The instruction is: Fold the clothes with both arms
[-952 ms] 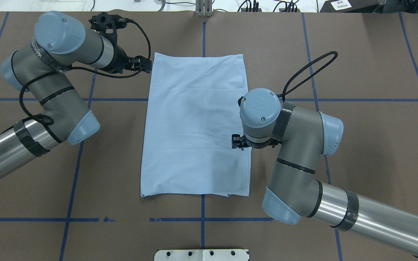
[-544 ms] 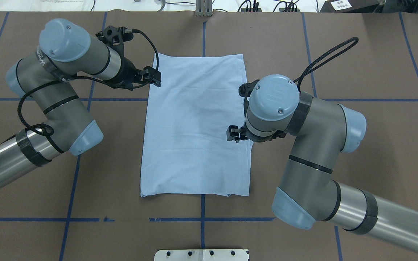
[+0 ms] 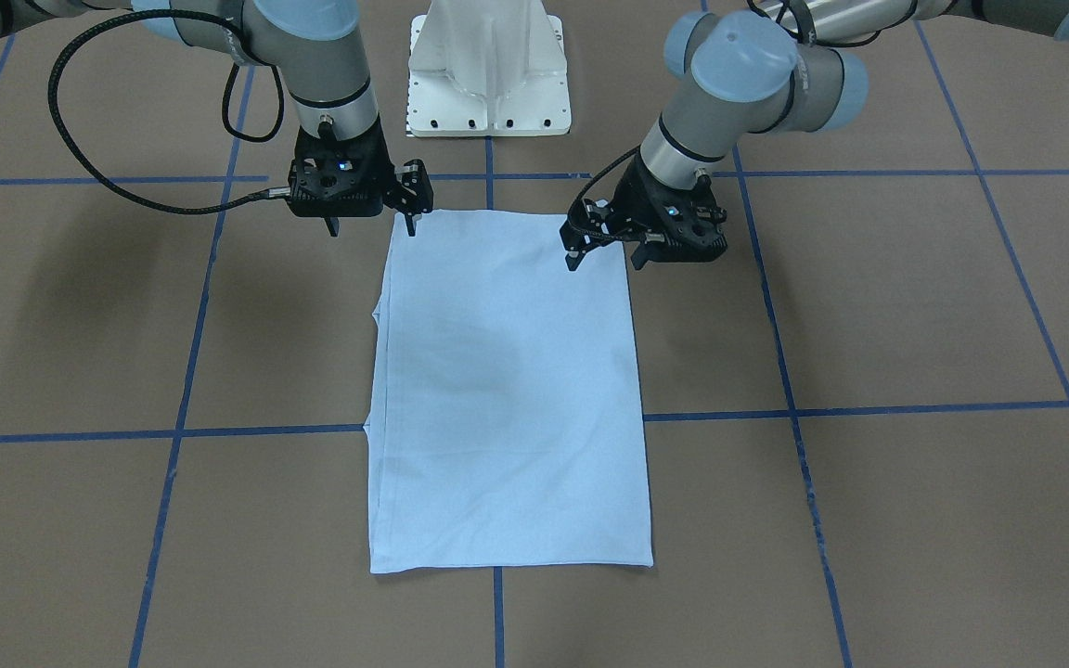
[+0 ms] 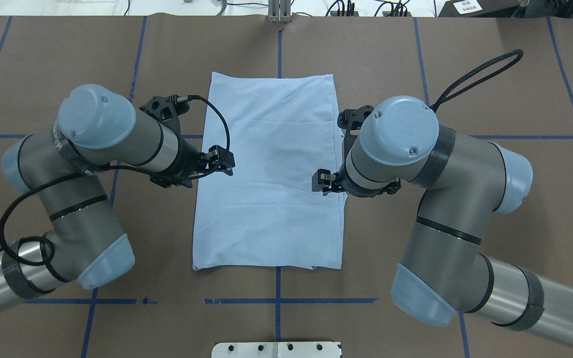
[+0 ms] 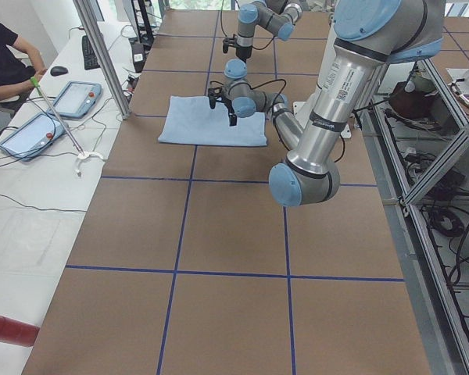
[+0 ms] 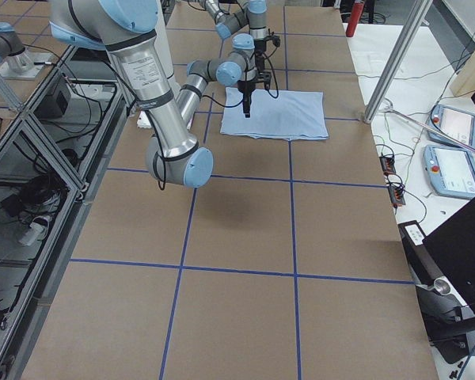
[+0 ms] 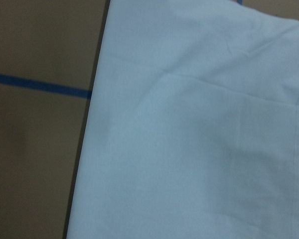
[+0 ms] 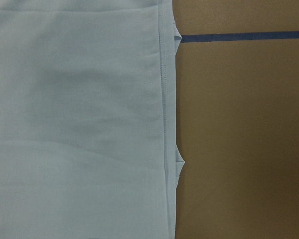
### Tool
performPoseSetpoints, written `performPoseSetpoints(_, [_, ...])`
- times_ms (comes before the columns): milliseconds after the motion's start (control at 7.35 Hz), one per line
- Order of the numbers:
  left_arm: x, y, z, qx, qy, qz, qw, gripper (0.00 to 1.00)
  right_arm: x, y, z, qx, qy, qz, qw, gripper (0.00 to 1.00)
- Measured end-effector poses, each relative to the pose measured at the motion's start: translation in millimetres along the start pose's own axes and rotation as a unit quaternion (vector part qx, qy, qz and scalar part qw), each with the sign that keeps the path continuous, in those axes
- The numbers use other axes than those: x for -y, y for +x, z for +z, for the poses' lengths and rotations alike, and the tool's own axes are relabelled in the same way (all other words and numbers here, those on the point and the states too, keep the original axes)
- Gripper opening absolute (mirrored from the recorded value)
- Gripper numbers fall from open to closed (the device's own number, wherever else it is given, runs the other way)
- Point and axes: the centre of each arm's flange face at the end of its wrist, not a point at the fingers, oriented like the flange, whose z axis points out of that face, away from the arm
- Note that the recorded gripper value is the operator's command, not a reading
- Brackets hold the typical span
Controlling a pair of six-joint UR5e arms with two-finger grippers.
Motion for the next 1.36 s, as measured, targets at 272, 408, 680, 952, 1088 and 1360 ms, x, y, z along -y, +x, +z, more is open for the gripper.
performPoseSetpoints(272, [-67,-11,30,0.038,0.006,-0.05,0.998,1.0,-5,8,-6,0.005,0.001,0.018,0.9998,1.0])
performPoseSetpoints(408, [-87,-15,42,0.05,0.008,-0.071,0.9961,1.0,-6,9,-8,0.006,0.001,0.023,0.9997,1.0])
performPoseSetpoints(680, [-100,-30,57,0.073,0.02,-0.088,0.9933,0.98,-7,9,-7,0.006,0.001,0.026,0.9996,1.0])
performPoseSetpoints(952, [-107,-44,66,0.089,0.023,-0.091,0.9916,0.96,-6,9,-7,0.005,0.001,0.027,0.9996,1.0])
performPoseSetpoints(1088, [-111,-48,69,0.093,0.023,-0.091,0.9912,0.93,-6,9,-7,0.005,0.001,0.027,0.9996,1.0])
performPoseSetpoints(1360, [-120,-52,75,0.099,0.023,-0.089,0.9908,0.85,-6,9,-6,0.005,0.001,0.027,0.9996,1.0])
